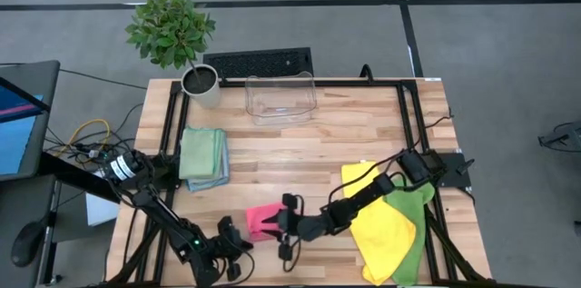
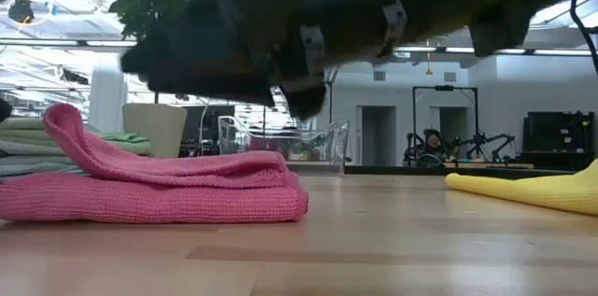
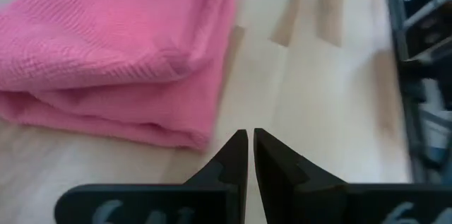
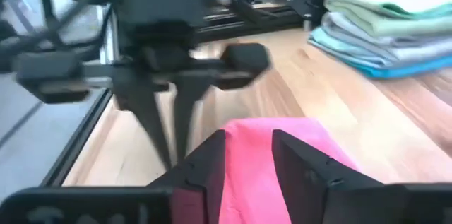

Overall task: Fold microfiber towels
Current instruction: Fold the pink microfiber cloth

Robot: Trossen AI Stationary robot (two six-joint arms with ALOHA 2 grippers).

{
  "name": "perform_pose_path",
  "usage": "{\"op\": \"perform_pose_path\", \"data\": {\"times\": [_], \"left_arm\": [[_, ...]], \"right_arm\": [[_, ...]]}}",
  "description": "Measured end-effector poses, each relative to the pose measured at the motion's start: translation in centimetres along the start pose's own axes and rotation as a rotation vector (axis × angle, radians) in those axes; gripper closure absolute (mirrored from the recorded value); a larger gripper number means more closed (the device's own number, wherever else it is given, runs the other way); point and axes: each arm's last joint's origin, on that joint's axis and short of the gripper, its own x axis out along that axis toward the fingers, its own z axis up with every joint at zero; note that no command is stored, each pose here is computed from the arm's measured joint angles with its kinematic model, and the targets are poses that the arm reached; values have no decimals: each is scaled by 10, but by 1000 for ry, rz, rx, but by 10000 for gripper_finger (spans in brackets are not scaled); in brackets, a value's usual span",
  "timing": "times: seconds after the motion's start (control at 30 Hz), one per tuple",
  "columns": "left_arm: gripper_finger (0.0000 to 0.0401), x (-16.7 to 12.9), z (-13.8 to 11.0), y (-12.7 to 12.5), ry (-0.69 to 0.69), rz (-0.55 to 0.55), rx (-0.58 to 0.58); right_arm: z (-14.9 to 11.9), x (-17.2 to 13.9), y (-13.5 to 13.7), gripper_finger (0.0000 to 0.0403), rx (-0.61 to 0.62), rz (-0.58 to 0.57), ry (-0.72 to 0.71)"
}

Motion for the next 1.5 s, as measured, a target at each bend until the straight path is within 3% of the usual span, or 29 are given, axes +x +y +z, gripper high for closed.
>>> {"op": "perform_pose_path", "data": {"times": [0.17,0.3,0.5,0.7,0.9,1.13,1.4,1.5], "left_arm": [[384,-22,17,-10,-29,-73,-26],[384,-49,45,-14,-151,-89,5],[384,-65,70,-9,-415,69,112],[384,-21,56,22,-314,136,55],[384,6,26,19,-222,102,42],[384,19,-2,15,-125,84,35],[384,19,-4,20,-101,116,-1],[384,19,-4,20,-101,115,0]], "right_arm": [[-30,2,-10,290,37,-24,63],[-46,5,-12,302,57,-33,101],[-54,7,-13,305,85,-39,110],[-54,7,-13,305,84,-39,113],[-54,7,-13,305,82,-41,117],[-55,7,-15,305,95,-45,124],[-57,6,-13,305,80,-52,158],[-48,1,-8,305,24,-36,132]]}}
